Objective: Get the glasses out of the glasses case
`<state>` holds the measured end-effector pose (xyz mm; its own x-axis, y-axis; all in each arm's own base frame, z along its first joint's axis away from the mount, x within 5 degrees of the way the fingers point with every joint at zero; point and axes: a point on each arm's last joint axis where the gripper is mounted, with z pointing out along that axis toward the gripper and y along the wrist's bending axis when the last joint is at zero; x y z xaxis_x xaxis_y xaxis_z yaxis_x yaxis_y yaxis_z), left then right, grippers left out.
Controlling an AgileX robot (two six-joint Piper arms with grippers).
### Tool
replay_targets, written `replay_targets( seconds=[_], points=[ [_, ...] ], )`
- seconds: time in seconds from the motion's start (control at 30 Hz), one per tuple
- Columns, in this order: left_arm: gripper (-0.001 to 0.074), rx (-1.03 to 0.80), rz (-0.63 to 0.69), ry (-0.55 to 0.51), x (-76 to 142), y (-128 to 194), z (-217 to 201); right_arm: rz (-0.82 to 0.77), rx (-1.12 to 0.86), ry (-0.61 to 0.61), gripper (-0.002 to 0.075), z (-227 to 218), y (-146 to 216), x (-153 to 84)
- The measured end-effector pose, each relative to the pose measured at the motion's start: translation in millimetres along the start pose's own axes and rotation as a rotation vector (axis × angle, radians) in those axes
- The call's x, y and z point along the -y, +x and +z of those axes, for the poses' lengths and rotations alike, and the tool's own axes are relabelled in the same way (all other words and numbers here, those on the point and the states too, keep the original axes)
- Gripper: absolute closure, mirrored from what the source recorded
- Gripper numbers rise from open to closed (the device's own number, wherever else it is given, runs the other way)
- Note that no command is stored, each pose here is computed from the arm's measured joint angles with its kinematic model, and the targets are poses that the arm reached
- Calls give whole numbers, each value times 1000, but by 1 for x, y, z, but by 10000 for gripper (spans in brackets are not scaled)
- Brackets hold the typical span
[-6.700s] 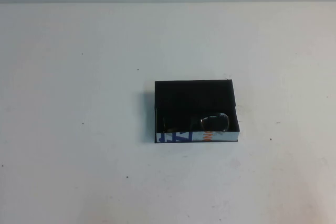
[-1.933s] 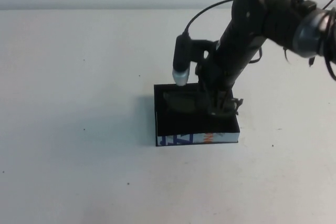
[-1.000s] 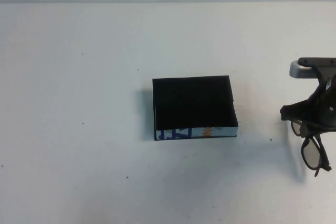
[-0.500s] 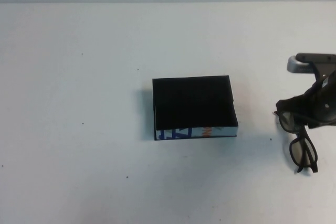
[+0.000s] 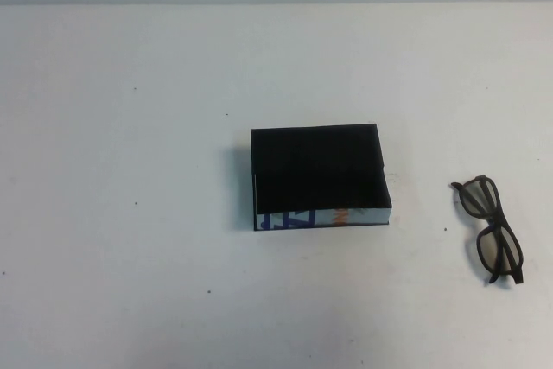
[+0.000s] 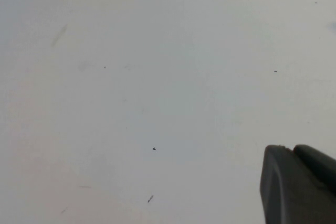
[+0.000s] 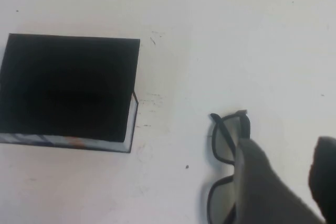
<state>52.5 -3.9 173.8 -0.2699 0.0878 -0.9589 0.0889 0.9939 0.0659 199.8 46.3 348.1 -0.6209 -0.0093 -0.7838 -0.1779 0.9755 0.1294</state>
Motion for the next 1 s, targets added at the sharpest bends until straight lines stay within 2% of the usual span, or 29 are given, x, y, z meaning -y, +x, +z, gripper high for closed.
replay_targets(
  seconds=[0.17, 0.4, 0.67, 0.77, 1.0],
  points=[
    [739, 0, -1, 0, 0, 0, 0, -16, 159, 0, 599, -36, 43, 4],
    [739, 0, -1, 0, 0, 0, 0, -40, 398, 5, 720, -45, 107, 14],
    [739, 0, -1, 0, 0, 0, 0, 40, 539, -16, 742, -28, 174, 24],
    [740, 0, -1, 0, 0, 0, 0, 69, 558, 13, 743, -21, 196, 29],
    [739, 0, -1, 0, 0, 0, 0, 94, 592, 75, 743, -22, 212, 34]
  ],
)
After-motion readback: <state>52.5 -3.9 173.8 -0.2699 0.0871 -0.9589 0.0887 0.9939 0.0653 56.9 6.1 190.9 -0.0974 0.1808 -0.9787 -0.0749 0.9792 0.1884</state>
